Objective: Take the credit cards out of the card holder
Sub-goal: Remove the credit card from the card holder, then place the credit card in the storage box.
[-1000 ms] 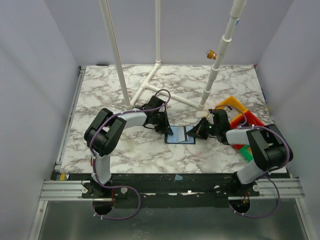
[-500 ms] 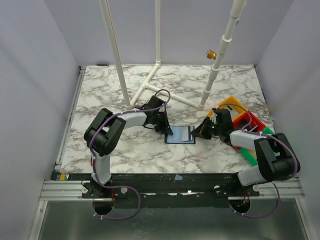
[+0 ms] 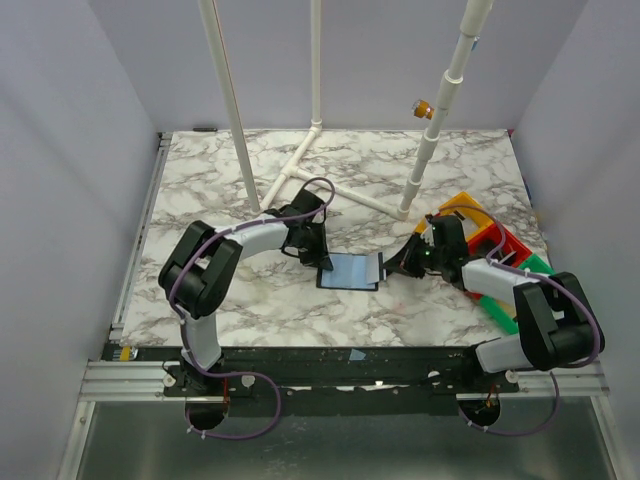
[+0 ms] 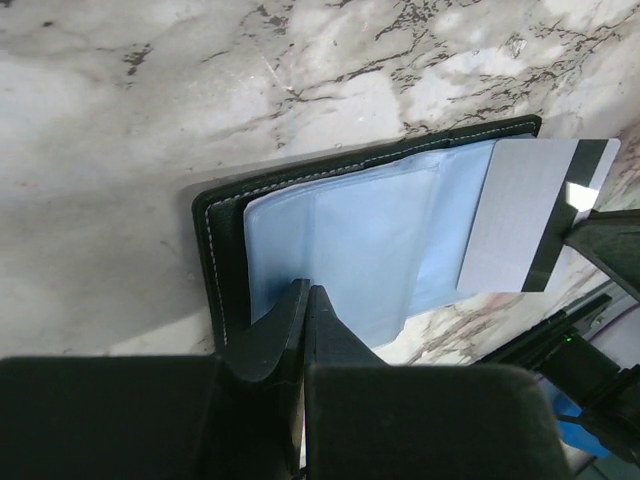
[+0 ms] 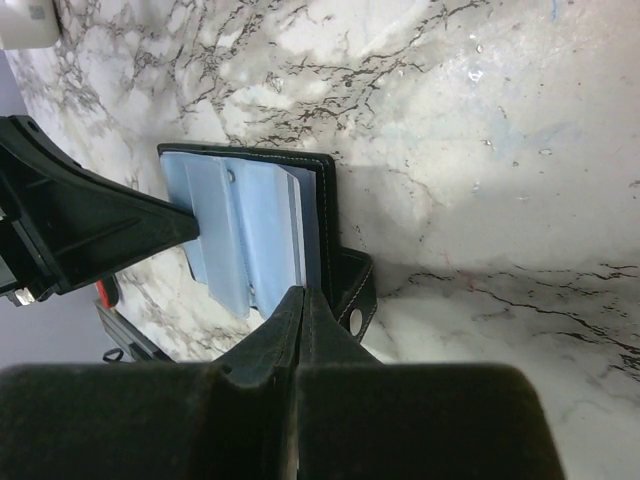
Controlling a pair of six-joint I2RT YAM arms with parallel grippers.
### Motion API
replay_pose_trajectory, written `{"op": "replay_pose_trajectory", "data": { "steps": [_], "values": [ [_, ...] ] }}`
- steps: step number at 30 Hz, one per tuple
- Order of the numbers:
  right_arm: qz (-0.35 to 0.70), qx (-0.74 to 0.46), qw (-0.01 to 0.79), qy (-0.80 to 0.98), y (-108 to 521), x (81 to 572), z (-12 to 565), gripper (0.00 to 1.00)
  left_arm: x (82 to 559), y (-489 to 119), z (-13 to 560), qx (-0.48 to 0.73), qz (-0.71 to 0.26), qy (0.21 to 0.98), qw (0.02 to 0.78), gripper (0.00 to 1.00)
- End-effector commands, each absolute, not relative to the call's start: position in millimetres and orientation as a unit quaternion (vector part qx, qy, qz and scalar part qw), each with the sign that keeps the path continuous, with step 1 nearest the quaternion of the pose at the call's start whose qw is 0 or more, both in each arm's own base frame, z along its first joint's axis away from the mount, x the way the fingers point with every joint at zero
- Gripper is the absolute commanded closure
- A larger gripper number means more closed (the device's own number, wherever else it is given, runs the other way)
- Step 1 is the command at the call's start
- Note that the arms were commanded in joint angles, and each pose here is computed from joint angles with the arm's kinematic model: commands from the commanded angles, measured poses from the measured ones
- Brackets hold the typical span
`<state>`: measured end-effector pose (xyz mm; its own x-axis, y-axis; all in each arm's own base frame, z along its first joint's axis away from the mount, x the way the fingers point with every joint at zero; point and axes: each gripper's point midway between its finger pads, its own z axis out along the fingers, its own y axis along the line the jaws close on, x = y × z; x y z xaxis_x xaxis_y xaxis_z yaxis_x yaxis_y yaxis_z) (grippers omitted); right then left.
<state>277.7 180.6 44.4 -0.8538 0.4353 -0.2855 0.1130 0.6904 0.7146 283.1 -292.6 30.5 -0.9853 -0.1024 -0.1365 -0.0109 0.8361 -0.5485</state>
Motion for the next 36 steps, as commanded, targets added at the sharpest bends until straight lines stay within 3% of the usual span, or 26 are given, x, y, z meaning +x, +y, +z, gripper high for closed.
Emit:
{"op": "replay_pose_trajectory", "data": {
  "steps": [1,6,10,18,21,36],
  "values": [
    [0.371,0.146,0.232,0.887,181.9,283.7,59.8,0.99,293.4,-284.6,57.0,-0.018,-0.268,0.956,0.116,1.0],
    [0.382,0.141,0.238,0.882,184.8,286.4,74.1,0.99,296.7,-288.3,80.6,-0.01,-0.278,0.951,0.136,1.0],
    [0.385,0.138,0.243,0.88,185.7,287.6,83.6,0.99,298.8,-288.6,98.9,-0.005,-0.285,0.946,0.154,0.86],
    [0.385,0.136,0.248,0.879,184.8,286.0,95.2,0.99,298.0,-285.3,128.4,0.002,-0.297,0.937,0.184,0.22],
    [0.384,0.137,0.25,0.878,184.1,286.2,99.8,0.99,296.2,-282.9,133.6,0.005,-0.297,0.936,0.19,0.04],
    [0.32,0.181,0.293,0.882,156.0,293.9,126.8,0.99,284.3,-275.5,147.1,0.033,-0.304,0.929,0.206,0.01]
  ]
}}
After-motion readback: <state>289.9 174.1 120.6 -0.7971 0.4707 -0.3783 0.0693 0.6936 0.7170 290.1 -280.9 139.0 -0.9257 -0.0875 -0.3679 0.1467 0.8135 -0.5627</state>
